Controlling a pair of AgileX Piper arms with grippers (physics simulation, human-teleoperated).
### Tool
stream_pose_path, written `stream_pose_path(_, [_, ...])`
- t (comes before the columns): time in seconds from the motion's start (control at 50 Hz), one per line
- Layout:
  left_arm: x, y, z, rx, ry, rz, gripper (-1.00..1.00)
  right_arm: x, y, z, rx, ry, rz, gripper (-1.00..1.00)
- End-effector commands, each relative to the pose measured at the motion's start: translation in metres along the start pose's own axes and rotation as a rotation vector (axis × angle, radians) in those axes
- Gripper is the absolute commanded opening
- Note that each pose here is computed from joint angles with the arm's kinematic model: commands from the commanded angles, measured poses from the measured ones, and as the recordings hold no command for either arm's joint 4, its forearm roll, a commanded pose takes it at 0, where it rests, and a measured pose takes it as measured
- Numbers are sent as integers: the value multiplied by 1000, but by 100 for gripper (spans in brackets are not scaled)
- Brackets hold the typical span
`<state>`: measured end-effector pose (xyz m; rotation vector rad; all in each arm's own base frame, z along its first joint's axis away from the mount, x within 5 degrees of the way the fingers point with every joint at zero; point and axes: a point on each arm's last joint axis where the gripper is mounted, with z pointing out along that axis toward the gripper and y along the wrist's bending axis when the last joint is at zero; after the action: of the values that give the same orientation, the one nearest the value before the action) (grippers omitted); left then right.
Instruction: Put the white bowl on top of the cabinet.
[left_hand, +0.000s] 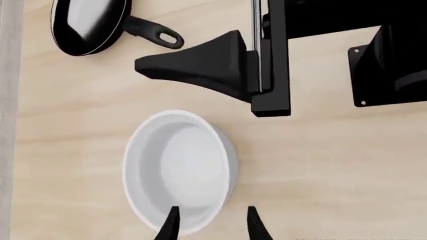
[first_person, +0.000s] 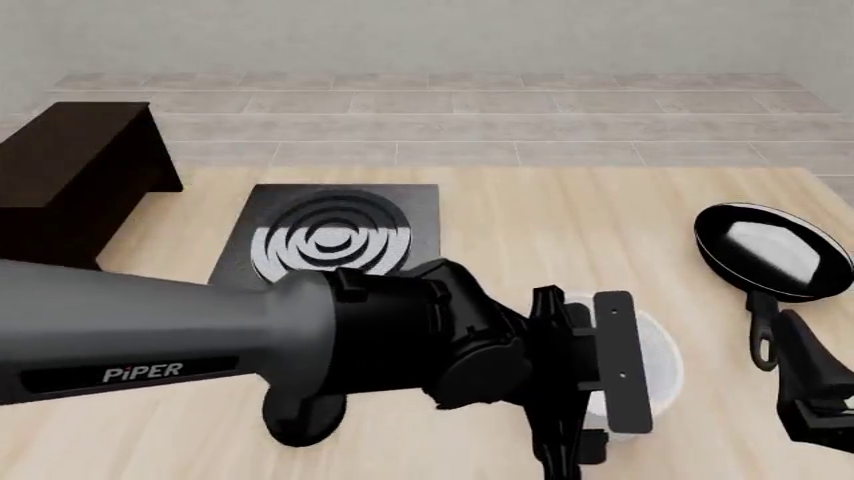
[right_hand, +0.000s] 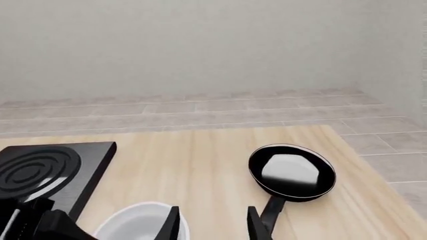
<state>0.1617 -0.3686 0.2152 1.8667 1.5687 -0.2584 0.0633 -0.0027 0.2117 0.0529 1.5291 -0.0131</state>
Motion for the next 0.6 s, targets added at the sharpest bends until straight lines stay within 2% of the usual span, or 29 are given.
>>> stream_pose_path(0.02, [10,4,17,11,40,37,100,0,0,0,1,3,-3,100])
stream_pose_path(0.28, [14,8,30,15,58,51,100,0,0,0,4,3,-14,100])
stream_pose_path(0.54, [9,-3,47,52,80,52,100,0,0,0,7,5,-23,100])
stream_pose_path(0.6, [7,-12,52,75,95,31,100,0,-1,0,8,5,-26,100])
